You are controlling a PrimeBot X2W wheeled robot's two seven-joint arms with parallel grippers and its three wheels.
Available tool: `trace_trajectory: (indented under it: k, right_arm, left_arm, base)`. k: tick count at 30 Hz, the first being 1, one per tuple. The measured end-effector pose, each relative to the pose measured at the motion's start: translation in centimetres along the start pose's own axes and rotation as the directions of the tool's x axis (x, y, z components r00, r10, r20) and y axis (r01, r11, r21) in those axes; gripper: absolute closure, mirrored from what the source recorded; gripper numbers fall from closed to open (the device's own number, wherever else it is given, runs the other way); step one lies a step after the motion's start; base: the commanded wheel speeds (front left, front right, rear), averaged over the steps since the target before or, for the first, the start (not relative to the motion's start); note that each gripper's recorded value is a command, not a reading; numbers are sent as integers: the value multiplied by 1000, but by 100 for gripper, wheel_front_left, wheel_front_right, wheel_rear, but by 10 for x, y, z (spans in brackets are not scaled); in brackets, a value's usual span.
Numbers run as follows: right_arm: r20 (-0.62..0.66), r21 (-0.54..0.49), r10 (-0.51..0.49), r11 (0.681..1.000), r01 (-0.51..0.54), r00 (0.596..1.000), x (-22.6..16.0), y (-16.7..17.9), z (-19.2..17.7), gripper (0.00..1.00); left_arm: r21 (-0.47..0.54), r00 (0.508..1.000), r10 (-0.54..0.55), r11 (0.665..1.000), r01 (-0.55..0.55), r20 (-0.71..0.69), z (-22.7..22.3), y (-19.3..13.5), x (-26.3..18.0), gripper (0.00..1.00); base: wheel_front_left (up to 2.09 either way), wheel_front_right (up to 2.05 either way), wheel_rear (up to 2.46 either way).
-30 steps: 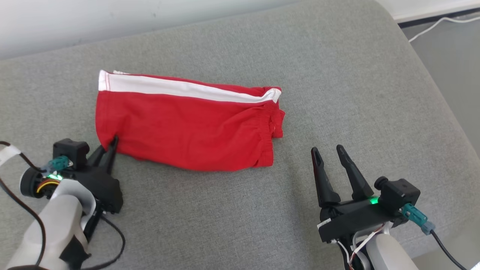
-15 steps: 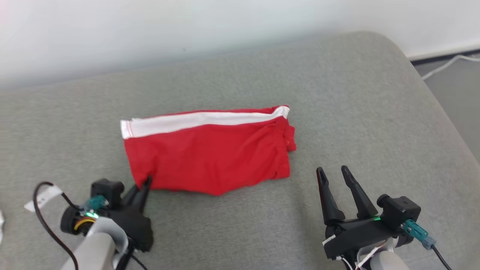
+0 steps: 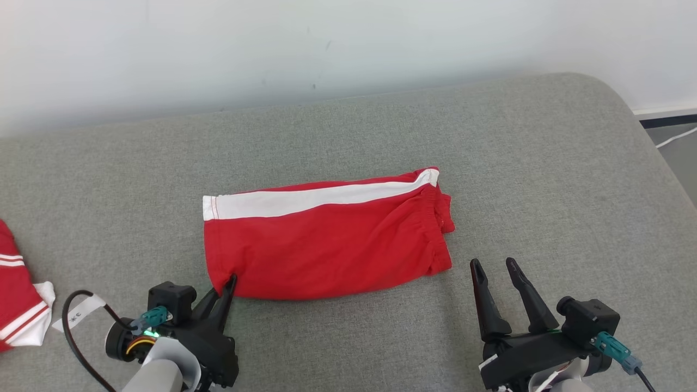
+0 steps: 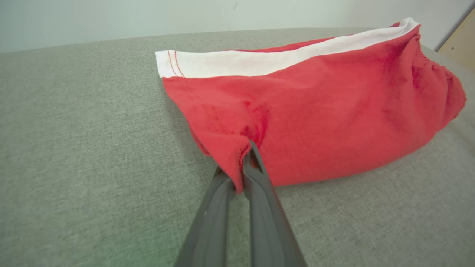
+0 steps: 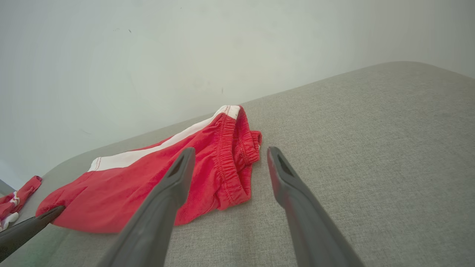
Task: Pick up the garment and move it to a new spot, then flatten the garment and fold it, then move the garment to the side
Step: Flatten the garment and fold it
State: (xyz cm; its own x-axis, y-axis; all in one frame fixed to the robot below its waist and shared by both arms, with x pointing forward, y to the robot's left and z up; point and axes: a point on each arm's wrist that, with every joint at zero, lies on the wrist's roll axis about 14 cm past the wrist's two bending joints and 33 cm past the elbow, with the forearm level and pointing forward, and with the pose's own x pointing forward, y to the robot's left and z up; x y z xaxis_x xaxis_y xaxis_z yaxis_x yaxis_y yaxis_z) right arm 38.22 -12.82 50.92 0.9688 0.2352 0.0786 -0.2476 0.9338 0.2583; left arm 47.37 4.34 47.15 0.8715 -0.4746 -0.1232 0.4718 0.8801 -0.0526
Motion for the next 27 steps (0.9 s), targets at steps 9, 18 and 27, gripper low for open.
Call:
trace_trajectory:
  k: [9, 18, 27]
  right_arm:
    - [-10, 0, -7, 1000, 7, 1000, 0, -2, -1, 0]
    - [4, -22, -1, 1000, 1, 1000, 1, -2, 6, 0]
    - [23, -70, 13, 997, -11, 1000, 5, 1, 13, 0]
  left_arm:
    - [-9, 999, 15, 1000, -14, 35, 7, -3, 1, 0]
    - [-40, 957, 136, 991, -130, 256, 65, 16, -22, 0]
    - [-40, 902, 254, 966, -256, 350, 84, 41, -67, 0]
  base:
    - [0, 0, 0]
    - [0, 0, 0]
    - [0, 0, 0]
